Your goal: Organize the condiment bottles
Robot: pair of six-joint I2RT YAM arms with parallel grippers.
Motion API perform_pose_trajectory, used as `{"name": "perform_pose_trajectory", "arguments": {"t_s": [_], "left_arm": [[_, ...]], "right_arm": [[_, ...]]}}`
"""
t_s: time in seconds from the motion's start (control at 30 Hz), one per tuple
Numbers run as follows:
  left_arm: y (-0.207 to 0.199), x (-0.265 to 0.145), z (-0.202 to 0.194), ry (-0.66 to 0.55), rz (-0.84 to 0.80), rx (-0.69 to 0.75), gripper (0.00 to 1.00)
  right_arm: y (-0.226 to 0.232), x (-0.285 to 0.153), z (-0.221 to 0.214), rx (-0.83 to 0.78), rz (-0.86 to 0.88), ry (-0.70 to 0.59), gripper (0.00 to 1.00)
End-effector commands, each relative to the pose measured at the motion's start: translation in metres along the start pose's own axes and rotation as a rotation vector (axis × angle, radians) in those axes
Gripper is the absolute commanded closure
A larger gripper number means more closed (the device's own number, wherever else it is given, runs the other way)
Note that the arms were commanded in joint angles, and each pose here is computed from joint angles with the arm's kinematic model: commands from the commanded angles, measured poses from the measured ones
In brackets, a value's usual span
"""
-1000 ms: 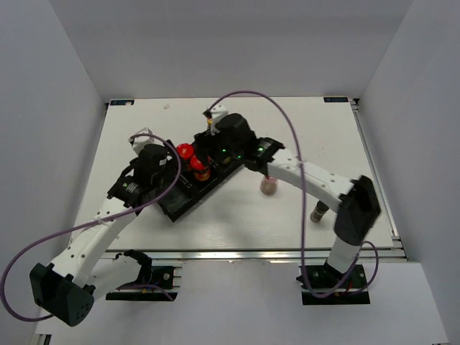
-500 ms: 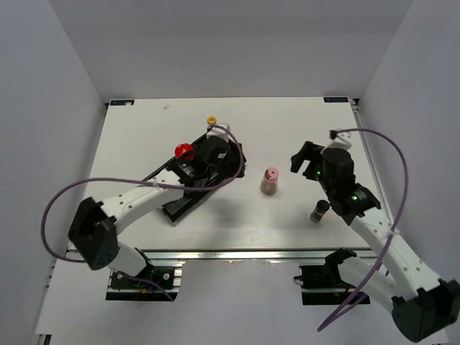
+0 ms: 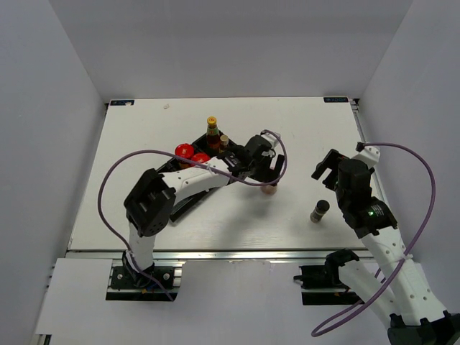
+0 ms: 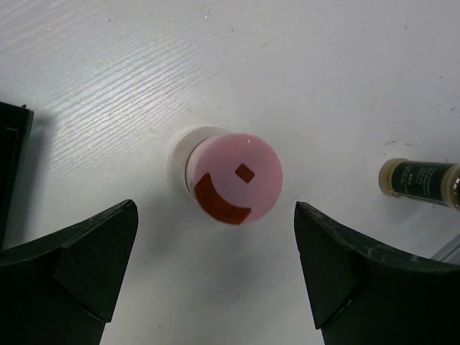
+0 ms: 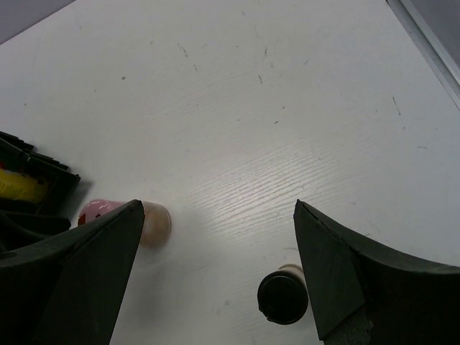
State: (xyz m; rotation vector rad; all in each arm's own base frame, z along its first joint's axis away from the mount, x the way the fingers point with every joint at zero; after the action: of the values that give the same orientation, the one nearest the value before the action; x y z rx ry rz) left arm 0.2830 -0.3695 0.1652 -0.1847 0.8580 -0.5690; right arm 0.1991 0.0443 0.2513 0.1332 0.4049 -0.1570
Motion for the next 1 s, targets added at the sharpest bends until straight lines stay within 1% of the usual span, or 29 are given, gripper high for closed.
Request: {"name": "perform_pose_trajectory", "arguments": {"t_s": [0.0, 0.03, 0.07, 0.17, 0.23, 0.33, 0.43, 0.47, 0.53, 0.57, 0.67, 0.7, 0.77, 0.83, 0.87, 0.9, 0.93, 0.97], "left_arm": [[-0.011, 0.002, 0.016, -0.042, 0.001, 0.036, 0.02], [-0.015, 0.003, 0.024, -0.059, 0.006, 0.035, 0.02], [-0.011, 0.010, 0.022, -0.053, 0.032, 0.036, 0.02], [-0.012, 0.017, 0.025, -0.067, 0.052, 0.045, 0.09], [-0.013, 0.021, 0.025, -0.060, 0.070, 0.058, 0.12], [-0.013, 0.026, 0.023, -0.051, 0.081, 0.074, 0.19], [-0.014, 0.028, 0.024, -0.058, 0.075, 0.075, 0.31], [-0.015, 0.028, 0.024, -0.059, 0.071, 0.079, 0.39], [-0.017, 0.026, 0.025, -0.060, 0.062, 0.080, 0.47], [-0.018, 0.024, 0.026, -0.060, 0.058, 0.079, 0.54], [-0.021, 0.012, 0.031, -0.072, 0.055, 0.077, 0.62], [-0.021, 0.007, 0.032, -0.080, 0.059, 0.073, 0.67], [-0.026, -0.019, 0.044, -0.130, 0.040, 0.060, 0.69], [-0.023, -0.036, 0.042, -0.150, 0.029, 0.047, 0.70], [-0.028, -0.061, 0.055, -0.212, -0.007, 0.031, 0.70], [-0.023, -0.068, 0.049, -0.215, 0.003, 0.021, 0.70], [-0.019, -0.080, 0.052, -0.251, 0.026, 0.008, 0.70], [-0.017, -0.105, 0.059, -0.302, 0.031, -0.011, 0.70]], "right_arm": [[-0.002, -0.003, 0.007, 0.011, -0.012, -0.016, 0.11], [-0.001, -0.003, 0.006, 0.009, -0.002, -0.013, 0.11], [0.000, -0.002, 0.006, -0.002, 0.008, -0.011, 0.11], [0.004, -0.002, 0.006, -0.007, 0.042, -0.013, 0.11], [0.004, -0.003, 0.007, -0.007, 0.041, -0.017, 0.11], [0.004, -0.004, 0.008, -0.005, 0.043, -0.021, 0.11], [0.004, -0.003, 0.007, -0.006, 0.044, -0.016, 0.11], [0.004, -0.003, 0.007, -0.006, 0.043, -0.017, 0.11], [0.004, -0.004, 0.006, -0.009, 0.044, -0.015, 0.11], [0.004, -0.003, 0.006, -0.007, 0.045, -0.014, 0.11], [0.003, -0.003, 0.005, -0.007, 0.045, -0.014, 0.11], [0.004, -0.003, 0.005, -0.009, 0.047, -0.016, 0.11], [0.003, -0.002, 0.003, -0.010, 0.044, -0.010, 0.11], [0.005, 0.000, 0.003, -0.011, 0.048, -0.008, 0.11], [0.005, 0.000, 0.003, -0.012, 0.048, -0.006, 0.11], [0.006, 0.000, 0.005, -0.011, 0.051, -0.008, 0.11], [0.006, 0.001, 0.004, -0.014, 0.052, -0.004, 0.11], [0.007, 0.001, 0.005, -0.016, 0.053, -0.003, 0.11]]}}
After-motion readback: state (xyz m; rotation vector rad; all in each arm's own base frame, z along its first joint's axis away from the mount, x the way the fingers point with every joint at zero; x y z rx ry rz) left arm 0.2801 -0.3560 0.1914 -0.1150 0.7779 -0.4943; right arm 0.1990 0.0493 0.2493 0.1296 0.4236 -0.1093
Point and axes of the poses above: each gripper's point midway between its finger pads, its own x axis out along the fingers, its own y axis along the line the jaws close on, z = x × y, the point moved 7 cm from there along -x, back along the fingers, and after that the axes turned 12 degrees about -x, right-handed, at the moved point
